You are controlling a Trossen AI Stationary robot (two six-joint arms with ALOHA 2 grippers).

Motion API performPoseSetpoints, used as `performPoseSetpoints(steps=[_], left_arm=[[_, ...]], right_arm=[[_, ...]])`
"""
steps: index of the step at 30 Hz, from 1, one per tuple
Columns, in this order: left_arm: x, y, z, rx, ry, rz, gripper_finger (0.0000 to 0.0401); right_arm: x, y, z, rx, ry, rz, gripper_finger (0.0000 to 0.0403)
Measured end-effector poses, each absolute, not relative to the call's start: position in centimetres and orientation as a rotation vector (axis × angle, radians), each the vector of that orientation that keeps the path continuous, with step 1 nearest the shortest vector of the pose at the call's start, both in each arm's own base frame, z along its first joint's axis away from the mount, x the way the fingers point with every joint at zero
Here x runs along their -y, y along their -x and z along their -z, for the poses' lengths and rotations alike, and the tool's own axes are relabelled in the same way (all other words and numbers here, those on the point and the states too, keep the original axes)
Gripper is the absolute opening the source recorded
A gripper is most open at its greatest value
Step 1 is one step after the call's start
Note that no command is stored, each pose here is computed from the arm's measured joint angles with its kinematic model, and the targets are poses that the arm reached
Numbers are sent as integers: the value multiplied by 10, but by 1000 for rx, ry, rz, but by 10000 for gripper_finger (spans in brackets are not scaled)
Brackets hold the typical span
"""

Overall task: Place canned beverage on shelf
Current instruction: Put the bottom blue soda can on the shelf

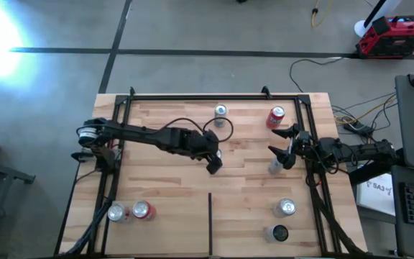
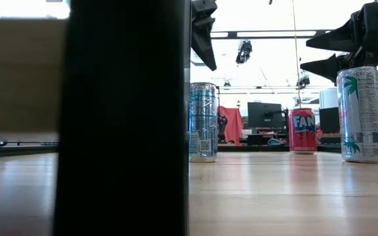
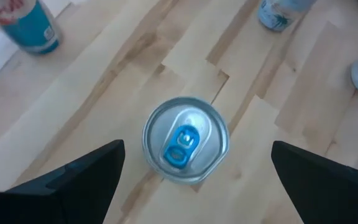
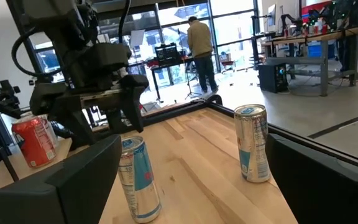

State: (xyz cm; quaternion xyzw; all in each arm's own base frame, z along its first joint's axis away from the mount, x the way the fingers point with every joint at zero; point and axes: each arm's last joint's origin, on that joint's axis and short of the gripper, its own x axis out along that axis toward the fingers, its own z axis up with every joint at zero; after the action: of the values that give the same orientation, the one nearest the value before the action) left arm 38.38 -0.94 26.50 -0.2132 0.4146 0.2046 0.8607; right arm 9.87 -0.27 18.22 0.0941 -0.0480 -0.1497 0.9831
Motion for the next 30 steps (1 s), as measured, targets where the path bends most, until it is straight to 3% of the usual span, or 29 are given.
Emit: performPoseSetpoints(steps=[22,30], left_arm=[[8,-403,-247,-957,283,-374,390],[8,-416,-239,-1078,270,-427,369]], right_arm=[[3,-99,-182,96,-189,301,382],[3,-99,-182,97,-191,301,382]])
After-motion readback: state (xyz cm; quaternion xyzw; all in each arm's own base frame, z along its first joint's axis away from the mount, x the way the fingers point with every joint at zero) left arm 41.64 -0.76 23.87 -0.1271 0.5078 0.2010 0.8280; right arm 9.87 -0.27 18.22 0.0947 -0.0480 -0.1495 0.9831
